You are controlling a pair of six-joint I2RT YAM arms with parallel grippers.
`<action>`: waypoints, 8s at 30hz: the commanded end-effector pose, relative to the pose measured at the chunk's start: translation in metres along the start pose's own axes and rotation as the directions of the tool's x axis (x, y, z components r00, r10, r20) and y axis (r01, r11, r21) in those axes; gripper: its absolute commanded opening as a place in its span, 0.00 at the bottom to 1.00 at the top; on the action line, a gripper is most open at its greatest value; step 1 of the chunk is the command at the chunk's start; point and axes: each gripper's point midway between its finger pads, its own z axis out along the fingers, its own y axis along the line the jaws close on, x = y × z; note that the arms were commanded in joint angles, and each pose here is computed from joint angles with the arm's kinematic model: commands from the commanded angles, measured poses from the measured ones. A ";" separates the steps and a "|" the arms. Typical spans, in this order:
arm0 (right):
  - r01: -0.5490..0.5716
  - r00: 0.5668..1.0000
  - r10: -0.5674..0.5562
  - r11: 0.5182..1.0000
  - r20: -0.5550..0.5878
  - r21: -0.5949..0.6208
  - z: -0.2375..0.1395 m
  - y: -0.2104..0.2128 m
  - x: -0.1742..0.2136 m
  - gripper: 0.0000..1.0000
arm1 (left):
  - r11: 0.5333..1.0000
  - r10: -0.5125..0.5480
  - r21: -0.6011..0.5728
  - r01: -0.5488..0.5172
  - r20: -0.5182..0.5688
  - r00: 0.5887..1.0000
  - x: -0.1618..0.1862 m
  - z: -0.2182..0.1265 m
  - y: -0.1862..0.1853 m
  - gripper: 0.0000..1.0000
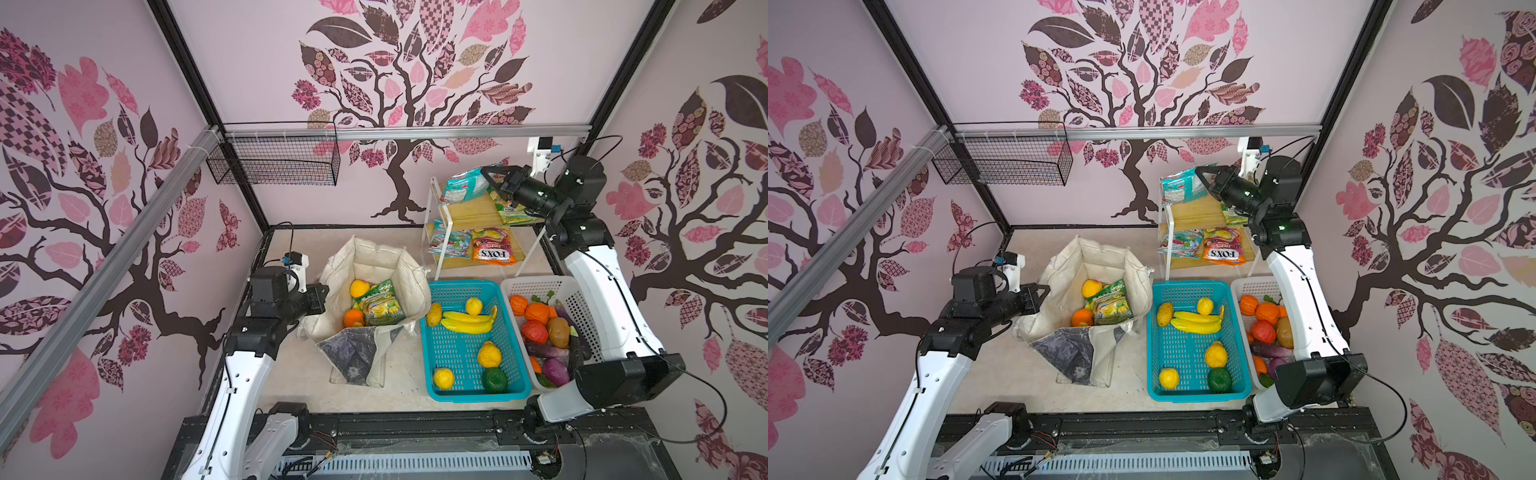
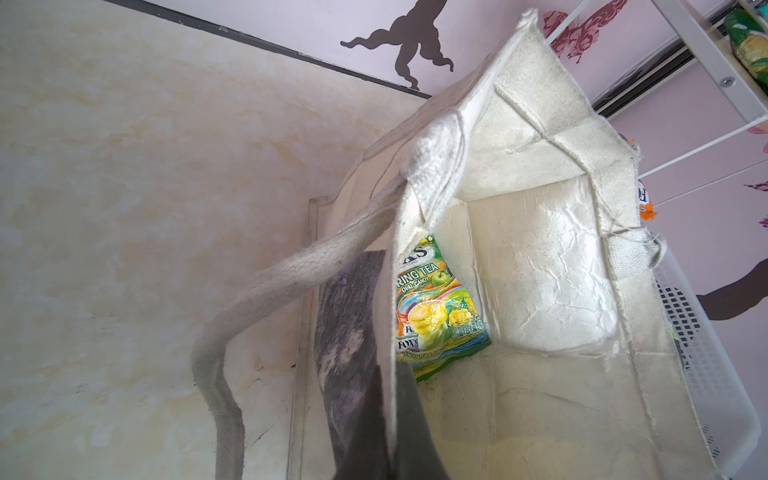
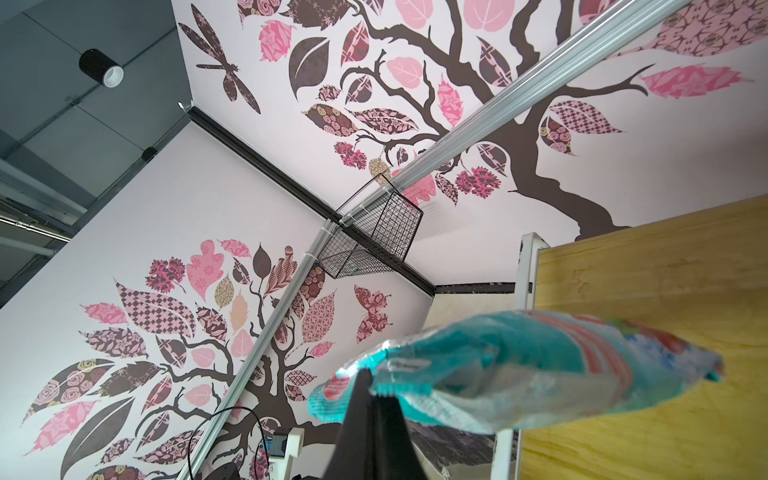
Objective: Place the food into the grocery bag and tie it
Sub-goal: 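Carry the teal candy bag over the tote with the right gripper, then lower the teal candy bag into the tote and open the right gripper, then move the right gripper out of the tote back to the candy shelf, then grasp the green Fox's Spring Tea candy bag on the shelf with the right gripper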
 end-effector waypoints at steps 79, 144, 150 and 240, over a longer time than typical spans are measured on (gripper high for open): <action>0.136 0.865 -0.044 0.979 -0.500 0.149 0.059 0.007 0.411 0.30 | 0.999 -0.006 0.044 0.006 0.007 1.000 0.004 0.001 -0.006 0.00; 0.015 0.988 -0.108 0.767 0.107 0.642 -0.108 -0.145 -0.003 0.91 | 1.000 -0.004 -0.009 0.003 -0.028 1.000 0.009 0.012 0.006 0.00; -0.014 0.986 -0.100 0.740 0.131 0.673 -0.112 -0.162 -0.005 0.81 | 1.000 -0.001 -0.011 0.000 -0.032 0.999 0.009 0.012 0.007 0.00; -0.060 0.988 -0.007 0.904 0.155 0.423 -0.074 -0.122 0.023 0.49 | 1.000 -0.003 -0.001 0.003 -0.045 0.999 0.011 0.014 0.006 0.00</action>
